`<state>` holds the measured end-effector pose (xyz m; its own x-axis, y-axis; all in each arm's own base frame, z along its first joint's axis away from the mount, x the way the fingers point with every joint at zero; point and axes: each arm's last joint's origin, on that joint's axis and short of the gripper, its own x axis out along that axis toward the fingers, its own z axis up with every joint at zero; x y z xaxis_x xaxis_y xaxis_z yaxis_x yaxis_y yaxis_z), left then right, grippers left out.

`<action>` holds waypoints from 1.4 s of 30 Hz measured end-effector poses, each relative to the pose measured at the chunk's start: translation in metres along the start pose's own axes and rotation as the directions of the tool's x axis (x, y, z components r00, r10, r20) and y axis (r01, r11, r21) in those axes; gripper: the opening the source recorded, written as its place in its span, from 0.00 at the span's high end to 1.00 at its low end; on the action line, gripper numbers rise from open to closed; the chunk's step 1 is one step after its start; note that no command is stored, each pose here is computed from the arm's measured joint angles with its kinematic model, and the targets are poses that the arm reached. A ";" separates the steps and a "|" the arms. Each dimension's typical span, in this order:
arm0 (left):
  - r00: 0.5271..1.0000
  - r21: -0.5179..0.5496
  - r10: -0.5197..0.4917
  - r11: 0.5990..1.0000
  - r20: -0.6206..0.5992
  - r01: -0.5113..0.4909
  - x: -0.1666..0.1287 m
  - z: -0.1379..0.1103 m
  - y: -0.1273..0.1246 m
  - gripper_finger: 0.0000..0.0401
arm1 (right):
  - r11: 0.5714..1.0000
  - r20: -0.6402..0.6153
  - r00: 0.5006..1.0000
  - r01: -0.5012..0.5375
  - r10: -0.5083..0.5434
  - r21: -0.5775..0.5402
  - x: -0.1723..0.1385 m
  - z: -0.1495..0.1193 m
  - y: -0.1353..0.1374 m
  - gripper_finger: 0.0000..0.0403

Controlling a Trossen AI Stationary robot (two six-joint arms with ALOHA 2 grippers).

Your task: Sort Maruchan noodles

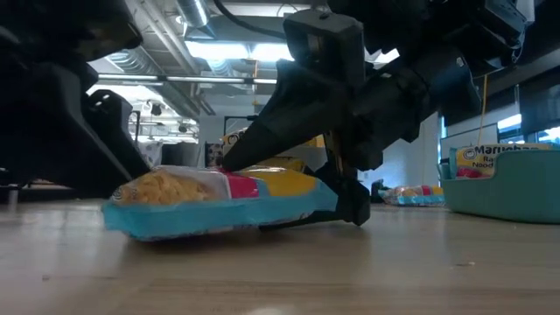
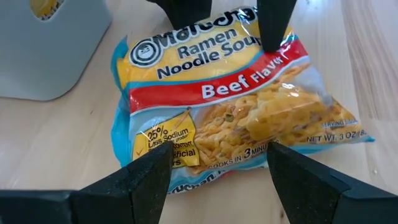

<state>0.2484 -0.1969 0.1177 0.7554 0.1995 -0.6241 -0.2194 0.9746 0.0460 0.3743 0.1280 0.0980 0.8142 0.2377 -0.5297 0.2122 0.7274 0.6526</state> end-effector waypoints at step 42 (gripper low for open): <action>0.997 0.025 -0.006 1.000 0.073 0.004 0.010 0.017 0.005 0.36 | 0.999 0.105 0.994 -0.014 0.017 -0.031 0.003 0.004 0.001 0.62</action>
<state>0.2652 -0.1884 0.1247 0.7995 0.2010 -0.5660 -0.2009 0.9776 0.0633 0.3794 0.1276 0.0990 0.8699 0.1816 -0.4585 0.1837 0.7435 0.6430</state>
